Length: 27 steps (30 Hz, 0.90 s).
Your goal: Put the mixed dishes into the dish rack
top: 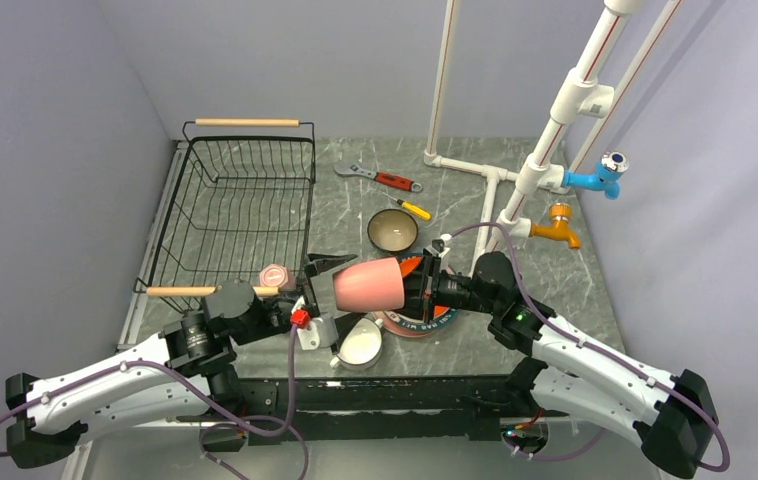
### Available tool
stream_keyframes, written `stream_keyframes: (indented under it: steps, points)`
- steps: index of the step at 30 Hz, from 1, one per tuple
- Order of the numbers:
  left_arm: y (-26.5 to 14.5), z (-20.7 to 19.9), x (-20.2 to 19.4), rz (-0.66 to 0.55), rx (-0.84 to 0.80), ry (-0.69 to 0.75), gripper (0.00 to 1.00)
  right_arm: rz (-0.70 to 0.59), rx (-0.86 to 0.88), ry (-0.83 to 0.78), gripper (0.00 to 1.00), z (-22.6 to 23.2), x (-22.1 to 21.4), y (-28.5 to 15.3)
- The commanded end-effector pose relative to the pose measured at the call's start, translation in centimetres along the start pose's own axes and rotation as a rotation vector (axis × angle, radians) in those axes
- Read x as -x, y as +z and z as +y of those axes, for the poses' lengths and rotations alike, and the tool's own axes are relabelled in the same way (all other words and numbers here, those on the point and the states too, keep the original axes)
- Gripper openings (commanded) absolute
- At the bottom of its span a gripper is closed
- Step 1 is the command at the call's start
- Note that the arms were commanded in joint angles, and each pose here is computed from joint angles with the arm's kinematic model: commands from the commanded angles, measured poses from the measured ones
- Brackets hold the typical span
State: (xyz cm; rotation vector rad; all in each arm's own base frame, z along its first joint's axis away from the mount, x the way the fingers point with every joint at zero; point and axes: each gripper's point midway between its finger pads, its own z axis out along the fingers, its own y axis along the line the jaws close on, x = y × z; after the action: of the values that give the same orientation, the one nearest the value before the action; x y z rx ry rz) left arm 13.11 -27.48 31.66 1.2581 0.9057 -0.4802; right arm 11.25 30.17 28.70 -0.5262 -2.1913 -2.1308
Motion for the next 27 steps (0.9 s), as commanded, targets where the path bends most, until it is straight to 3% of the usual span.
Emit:
stream_keyframes:
  steps: [1, 5, 8, 12, 15, 19, 22, 24, 27]
  points:
    - [0.5, 0.6, 2.4, -0.104, -0.020, -0.010, 0.99, 0.109, 0.176, -0.094, 0.00, 5.9, -3.1, -1.2]
    - [0.5, 0.7, 2.8, -0.125, -0.019, -0.007, 0.97, 0.113, 0.174, -0.094, 0.00, 6.0, -3.1, -1.1]
    - [0.6, 0.7, 2.9, -0.125, -0.030, -0.002, 0.88, 0.121, 0.180, -0.091, 0.00, 6.0, -3.1, -1.1]
    - [0.3, 1.4, 3.5, -0.149, 0.001, 0.003, 0.54, 0.121, 0.178, -0.089, 0.00, 5.7, -3.1, -1.0]
    - [-0.3, 1.8, 4.3, -0.174, 0.017, 0.001, 0.34, 0.115, 0.178, -0.078, 0.00, 5.4, -2.8, -0.9]
    - [-0.6, 1.6, 5.1, -0.182, -0.013, -0.017, 0.11, 0.116, 0.188, -0.072, 0.00, 5.3, -2.7, -0.8]
    - [-0.6, 1.1, 5.0, -0.177, -0.042, -0.030, 0.02, 0.118, 0.184, -0.070, 0.00, 5.2, -2.5, -0.5]
    - [-0.6, 1.1, 4.8, -0.162, -0.038, -0.041, 0.00, 0.116, 0.186, -0.073, 0.07, 5.1, -2.3, -0.3]
    - [-0.7, 1.2, 4.6, -0.138, -0.036, -0.070, 0.00, 0.098, 0.175, -0.082, 0.30, 4.6, -1.9, -0.1]
